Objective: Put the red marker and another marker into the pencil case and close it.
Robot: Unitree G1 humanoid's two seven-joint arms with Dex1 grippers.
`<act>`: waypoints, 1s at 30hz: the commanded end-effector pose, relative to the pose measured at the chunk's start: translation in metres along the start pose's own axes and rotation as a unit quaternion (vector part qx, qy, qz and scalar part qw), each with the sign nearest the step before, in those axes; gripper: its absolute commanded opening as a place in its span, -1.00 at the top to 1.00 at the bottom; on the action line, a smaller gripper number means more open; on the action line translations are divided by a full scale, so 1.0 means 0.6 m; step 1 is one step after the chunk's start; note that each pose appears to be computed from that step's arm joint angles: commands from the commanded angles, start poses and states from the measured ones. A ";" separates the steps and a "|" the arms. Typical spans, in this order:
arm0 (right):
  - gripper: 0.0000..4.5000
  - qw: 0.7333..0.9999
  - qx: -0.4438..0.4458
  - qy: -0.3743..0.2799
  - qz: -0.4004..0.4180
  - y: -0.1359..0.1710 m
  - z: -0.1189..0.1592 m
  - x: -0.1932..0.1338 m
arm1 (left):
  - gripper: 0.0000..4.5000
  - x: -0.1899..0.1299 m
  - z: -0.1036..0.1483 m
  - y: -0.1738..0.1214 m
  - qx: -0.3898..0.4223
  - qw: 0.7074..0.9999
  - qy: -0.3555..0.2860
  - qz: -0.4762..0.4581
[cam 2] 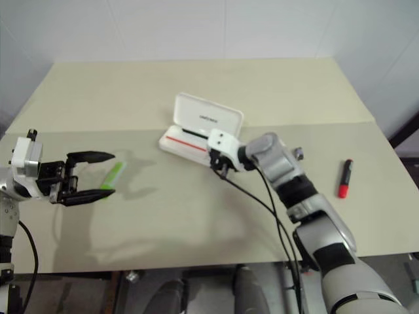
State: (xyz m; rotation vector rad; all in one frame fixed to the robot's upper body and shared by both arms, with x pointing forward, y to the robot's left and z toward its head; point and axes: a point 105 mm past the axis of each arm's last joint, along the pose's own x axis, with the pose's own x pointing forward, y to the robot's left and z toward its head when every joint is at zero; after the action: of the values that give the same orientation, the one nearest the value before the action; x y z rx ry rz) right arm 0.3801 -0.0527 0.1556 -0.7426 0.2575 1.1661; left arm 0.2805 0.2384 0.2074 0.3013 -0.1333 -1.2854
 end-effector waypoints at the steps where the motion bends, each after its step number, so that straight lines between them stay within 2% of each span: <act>1: 0.98 0.990 -0.138 -0.036 -0.013 0.019 0.047 -0.039 | -1.00 0.000 0.012 0.001 0.010 1.000 -0.015 -0.008; 3: 0.98 0.981 -0.189 -0.035 0.005 0.054 0.046 -0.055 | -1.00 0.002 0.012 0.001 0.010 1.000 -0.018 -0.012; 8: 0.98 0.976 -0.195 0.005 0.093 0.142 0.006 -0.087 | -1.00 0.007 0.010 0.000 0.001 0.999 -0.028 -0.025; 11: 0.98 0.972 -0.197 0.026 0.125 0.176 -0.015 -0.099 | -1.00 0.012 0.007 0.003 -0.001 0.999 -0.029 -0.027; 18: 0.98 0.975 -0.183 0.042 0.117 0.177 -0.031 -0.088 | -1.00 0.025 0.003 0.007 -0.004 0.999 -0.034 -0.037; 30: 0.98 0.985 -0.152 0.044 0.063 0.135 -0.049 -0.063 | -1.00 0.031 -0.001 0.006 -0.005 0.999 -0.033 -0.040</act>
State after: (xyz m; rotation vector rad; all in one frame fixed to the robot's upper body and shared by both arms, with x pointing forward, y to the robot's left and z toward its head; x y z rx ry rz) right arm 0.2828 -0.0804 0.1136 -1.0434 0.2433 1.4049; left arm 0.2935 0.2227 0.2015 0.2295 -0.1440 -1.3423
